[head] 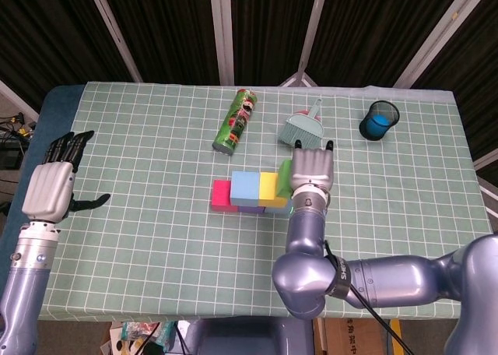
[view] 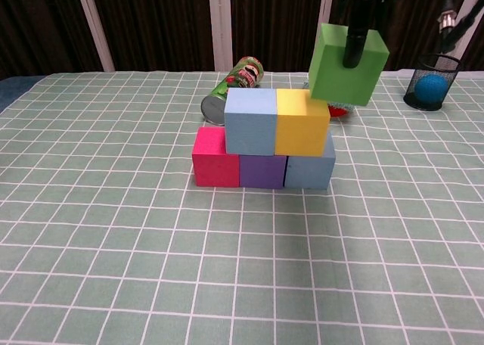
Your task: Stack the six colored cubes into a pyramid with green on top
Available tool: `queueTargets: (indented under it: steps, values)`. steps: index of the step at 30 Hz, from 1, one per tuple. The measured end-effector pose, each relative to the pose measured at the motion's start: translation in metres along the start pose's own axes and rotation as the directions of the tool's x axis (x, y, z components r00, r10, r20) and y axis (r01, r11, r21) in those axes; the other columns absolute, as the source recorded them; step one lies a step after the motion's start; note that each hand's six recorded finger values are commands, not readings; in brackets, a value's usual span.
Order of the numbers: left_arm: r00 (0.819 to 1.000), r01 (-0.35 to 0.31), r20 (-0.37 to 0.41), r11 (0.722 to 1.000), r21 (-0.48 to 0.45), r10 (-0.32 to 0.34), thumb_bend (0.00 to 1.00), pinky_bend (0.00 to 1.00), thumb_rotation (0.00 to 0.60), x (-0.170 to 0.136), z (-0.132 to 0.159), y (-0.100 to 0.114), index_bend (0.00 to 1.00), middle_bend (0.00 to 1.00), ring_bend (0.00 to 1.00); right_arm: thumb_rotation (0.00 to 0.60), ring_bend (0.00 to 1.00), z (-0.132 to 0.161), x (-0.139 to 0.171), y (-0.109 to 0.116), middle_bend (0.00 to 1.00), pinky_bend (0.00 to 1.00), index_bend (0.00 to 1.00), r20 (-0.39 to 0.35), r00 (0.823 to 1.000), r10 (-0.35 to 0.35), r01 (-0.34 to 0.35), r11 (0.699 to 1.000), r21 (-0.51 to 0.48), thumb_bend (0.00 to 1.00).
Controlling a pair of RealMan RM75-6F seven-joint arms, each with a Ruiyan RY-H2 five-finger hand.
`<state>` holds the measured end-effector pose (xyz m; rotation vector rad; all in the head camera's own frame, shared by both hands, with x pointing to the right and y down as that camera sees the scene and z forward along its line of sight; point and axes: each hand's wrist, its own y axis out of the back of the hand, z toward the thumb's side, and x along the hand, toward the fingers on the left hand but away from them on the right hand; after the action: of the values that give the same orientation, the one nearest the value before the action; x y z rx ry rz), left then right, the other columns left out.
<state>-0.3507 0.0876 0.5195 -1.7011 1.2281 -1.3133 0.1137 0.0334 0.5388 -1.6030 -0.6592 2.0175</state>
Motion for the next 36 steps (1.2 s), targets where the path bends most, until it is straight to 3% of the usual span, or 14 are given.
queueTargets:
  steps: [6,21,36]
  values:
    - [1.000,0.002,-0.002,1.000,-0.001,-0.002,0.12,0.05,0.600,0.001,-0.001,-0.001,0.00,0.07,0.02,0.600,0.28,0.010,0.000,-0.003,0.48,0.01,0.11,-0.087,0.996,-0.006,0.003,1.000,-0.029,0.26]
    - [1.000,0.001,-0.003,1.000,-0.005,-0.001,0.12,0.05,0.600,0.001,-0.001,-0.001,0.00,0.07,0.02,0.600,0.28,0.029,0.003,-0.001,0.48,0.01,0.11,-0.153,0.988,-0.015,0.009,0.999,-0.038,0.26]
    - [1.000,0.006,-0.014,1.000,-0.001,-0.006,0.12,0.05,0.600,0.003,-0.004,-0.002,0.00,0.07,0.02,0.600,0.28,0.039,-0.004,-0.004,0.48,0.01,0.11,-0.146,0.989,-0.033,0.030,0.999,-0.025,0.26]
